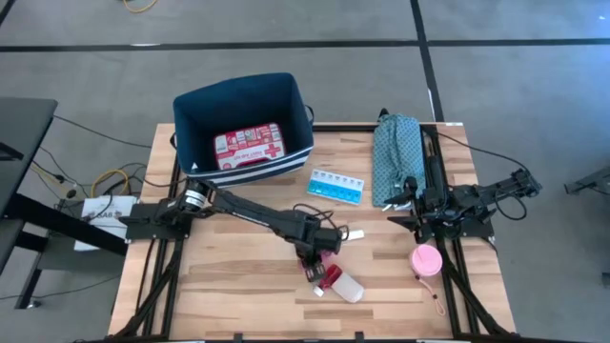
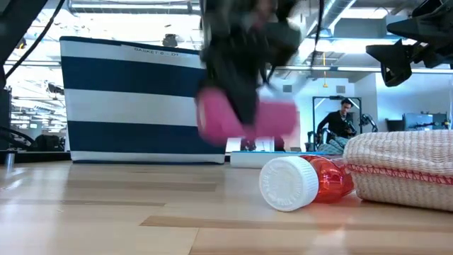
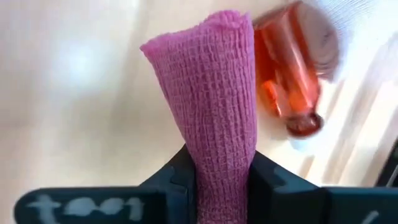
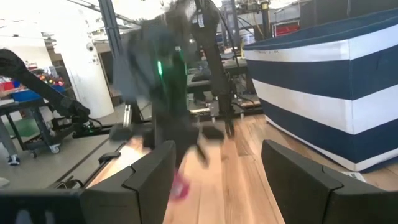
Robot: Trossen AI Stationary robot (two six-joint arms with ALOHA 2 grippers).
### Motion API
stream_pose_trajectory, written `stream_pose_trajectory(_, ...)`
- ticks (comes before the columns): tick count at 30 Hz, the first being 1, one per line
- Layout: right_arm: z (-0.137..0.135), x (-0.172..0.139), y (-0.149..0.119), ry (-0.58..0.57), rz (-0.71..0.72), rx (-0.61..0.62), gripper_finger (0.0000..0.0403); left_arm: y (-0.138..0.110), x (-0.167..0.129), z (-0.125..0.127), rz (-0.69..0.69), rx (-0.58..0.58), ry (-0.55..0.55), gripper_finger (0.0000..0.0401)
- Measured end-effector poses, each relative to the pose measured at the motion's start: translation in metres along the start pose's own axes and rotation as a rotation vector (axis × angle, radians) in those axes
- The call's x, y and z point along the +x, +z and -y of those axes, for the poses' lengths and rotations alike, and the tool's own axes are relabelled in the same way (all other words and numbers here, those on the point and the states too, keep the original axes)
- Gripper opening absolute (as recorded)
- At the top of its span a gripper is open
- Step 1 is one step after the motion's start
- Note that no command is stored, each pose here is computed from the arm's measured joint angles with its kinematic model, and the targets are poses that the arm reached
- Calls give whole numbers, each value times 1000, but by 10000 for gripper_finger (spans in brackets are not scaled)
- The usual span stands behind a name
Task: Pick & place medical supplies in basket/bin
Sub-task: Put the pink bandage into the blue bin
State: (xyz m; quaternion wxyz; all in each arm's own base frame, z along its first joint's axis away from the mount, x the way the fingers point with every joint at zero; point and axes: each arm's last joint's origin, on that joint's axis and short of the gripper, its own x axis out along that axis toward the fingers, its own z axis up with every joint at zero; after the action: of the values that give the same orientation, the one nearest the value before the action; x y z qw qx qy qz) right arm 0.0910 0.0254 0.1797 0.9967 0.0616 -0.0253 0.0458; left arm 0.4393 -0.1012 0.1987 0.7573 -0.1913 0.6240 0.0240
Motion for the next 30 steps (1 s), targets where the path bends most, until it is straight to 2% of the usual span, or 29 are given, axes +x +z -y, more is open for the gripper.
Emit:
stream_pose_trajectory(3,0,0,-1,-1,-10,-3,234,0,-50,3,-17,18,199,61)
stream_pose_trajectory(5,0,0,-1,-2,-14,-4,234,1,-83,5,28,25,311,61)
stream_pose_trajectory(8,0,0,-1,-1,-14,-3,234,-1,-132,7,152,33,451,62)
stream_pose_trajectory(11,0,0,-1,-1,-14,0,234,-15,-172,-5,313,54,557,70)
stream_pose_trajectory(15,0,0,-1,-1,-14,22,234,-30,-223,-39,481,-137,730,65)
stream_pose_trajectory(19,0,0,-2,-2,-19,16,234,-37,-267,-73,632,-284,777,62)
stream_pose_trajectory(21,0,0,-2,-2,-19,16,234,-41,-281,-95,628,-347,811,66)
stream_pose_trajectory(26,0,0,-2,-2,-18,15,234,-32,-293,-150,574,-485,857,72)
stream_pose_trajectory(30,0,0,-2,-2,-18,14,234,-18,-283,-187,471,-554,819,74)
